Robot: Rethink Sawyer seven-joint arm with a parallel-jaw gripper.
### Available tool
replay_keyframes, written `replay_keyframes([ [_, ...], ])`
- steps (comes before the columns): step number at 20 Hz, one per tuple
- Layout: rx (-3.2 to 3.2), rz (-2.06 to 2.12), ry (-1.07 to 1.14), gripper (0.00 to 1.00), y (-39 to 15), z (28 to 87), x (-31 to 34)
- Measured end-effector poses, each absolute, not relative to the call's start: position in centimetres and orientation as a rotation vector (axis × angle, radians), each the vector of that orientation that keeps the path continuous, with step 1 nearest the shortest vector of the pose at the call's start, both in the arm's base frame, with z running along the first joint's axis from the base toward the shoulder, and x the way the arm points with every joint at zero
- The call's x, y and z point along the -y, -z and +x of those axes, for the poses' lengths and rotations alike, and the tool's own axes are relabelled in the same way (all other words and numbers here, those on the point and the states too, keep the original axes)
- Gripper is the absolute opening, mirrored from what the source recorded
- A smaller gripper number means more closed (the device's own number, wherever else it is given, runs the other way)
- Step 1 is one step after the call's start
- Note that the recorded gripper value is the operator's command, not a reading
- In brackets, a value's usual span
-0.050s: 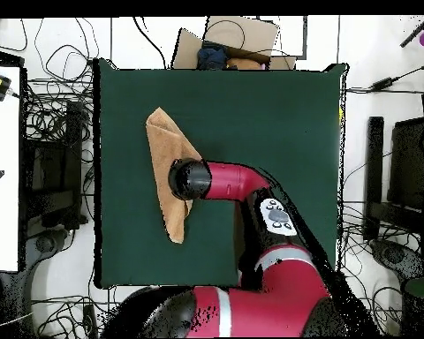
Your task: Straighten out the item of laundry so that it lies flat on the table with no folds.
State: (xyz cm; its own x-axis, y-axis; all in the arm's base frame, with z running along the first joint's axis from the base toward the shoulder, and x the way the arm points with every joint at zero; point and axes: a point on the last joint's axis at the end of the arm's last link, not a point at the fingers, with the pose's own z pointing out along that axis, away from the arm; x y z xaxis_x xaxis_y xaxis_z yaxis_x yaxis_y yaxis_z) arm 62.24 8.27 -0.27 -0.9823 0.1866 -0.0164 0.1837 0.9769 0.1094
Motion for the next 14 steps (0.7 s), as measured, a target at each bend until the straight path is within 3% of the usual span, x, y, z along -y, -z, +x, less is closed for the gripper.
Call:
replay_keyframes([
  [6, -3.094, 0.285, -0.179, 1.0, -1.4, 63.0, -9.8],
  [14, -3.109, 0.336, -0.189, 1.0, 0.5, 62.3, -8.4],
])
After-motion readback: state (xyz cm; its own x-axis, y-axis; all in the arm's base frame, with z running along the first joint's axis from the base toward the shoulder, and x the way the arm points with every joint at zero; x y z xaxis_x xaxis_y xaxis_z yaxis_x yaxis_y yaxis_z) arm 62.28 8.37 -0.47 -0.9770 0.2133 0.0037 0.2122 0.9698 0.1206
